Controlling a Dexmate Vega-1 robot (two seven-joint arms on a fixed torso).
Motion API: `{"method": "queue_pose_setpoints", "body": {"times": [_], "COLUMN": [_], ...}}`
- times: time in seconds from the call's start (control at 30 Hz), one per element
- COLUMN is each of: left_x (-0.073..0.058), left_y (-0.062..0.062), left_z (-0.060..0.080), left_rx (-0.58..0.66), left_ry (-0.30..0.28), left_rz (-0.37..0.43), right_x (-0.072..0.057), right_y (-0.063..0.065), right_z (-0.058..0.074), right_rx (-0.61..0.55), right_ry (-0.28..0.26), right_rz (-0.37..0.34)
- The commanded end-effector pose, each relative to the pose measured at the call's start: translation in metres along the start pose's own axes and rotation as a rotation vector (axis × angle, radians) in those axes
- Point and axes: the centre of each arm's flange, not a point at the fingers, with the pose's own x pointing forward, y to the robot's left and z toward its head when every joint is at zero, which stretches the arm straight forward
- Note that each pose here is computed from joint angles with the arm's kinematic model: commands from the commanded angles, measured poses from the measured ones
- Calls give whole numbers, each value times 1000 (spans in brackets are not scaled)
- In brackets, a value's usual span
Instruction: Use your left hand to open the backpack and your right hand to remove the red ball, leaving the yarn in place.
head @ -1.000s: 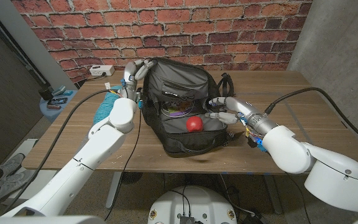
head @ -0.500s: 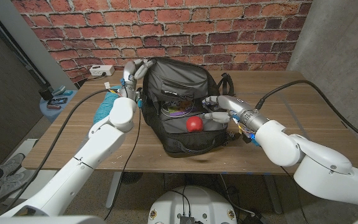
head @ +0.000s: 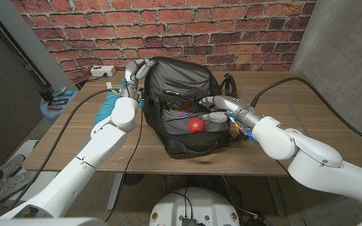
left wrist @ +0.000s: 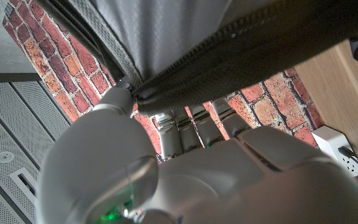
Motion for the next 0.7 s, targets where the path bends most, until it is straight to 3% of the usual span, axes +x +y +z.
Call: {"method": "queue_pose_setpoints", "body": {"times": [0.03,0.7], "left_x": [2,1], "left_y": [0,7], "left_z": [-3,-7], "left_rx": [-5,-21], "left_ry": [6,4], "left_rz": [6,13], "right_x": [15,33], "right_y": [4,14], "right_z": [2,12], "right_rx": [-4,-49], "right_ry": [-7,-24], "right_rz": [44,112]}}
